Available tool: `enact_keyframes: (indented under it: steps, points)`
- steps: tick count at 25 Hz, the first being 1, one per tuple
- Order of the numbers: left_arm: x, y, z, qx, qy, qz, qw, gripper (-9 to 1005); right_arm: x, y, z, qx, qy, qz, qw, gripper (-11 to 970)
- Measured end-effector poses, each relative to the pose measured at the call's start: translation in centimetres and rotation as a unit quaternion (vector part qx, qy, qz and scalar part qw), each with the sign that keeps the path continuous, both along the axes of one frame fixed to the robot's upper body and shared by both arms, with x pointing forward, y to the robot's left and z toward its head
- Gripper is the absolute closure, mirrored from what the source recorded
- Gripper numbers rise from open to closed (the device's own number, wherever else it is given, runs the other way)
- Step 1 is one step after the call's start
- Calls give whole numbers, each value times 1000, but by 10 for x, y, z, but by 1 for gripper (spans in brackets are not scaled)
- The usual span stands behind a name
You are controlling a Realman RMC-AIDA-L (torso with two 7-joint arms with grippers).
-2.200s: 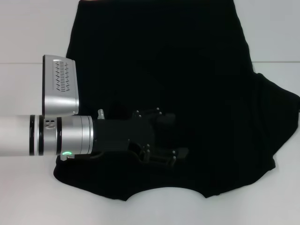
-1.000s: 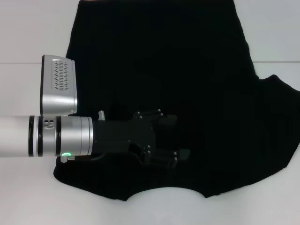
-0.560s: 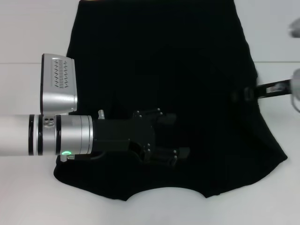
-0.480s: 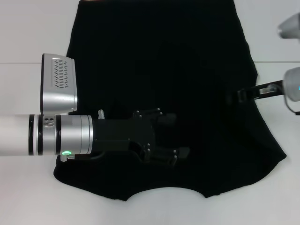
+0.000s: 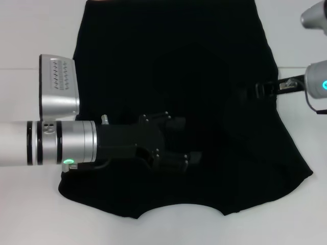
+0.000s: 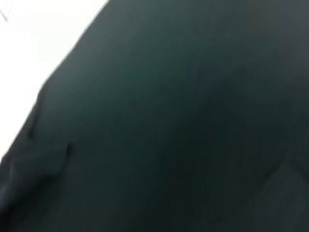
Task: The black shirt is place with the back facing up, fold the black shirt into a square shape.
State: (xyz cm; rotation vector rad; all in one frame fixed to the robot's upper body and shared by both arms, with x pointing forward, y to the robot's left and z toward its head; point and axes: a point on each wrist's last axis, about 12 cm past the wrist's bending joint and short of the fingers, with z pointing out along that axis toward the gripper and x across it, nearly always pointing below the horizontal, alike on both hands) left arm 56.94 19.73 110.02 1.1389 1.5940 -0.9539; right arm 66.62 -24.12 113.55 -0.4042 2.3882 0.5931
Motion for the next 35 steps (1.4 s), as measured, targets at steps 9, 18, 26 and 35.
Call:
enact_keyframes:
  steps: [9, 18, 26, 35]
  points:
    - [1, 32, 3, -16, 45, 72, 996, 47, -13, -1, 9, 94, -69, 40, 992, 576]
    - [-33, 109, -7, 0, 107, 201, 974, 47, -32, 22, -8, 127, -130, 99, 978, 357]
    - [-51, 146, -14, 19, 230, 279, 932, 47, -30, 28, -8, 128, -127, 106, 978, 127]
    - [-43, 149, -20, 53, 333, 319, 886, 73, -29, 26, -5, 128, -130, 107, 977, 129]
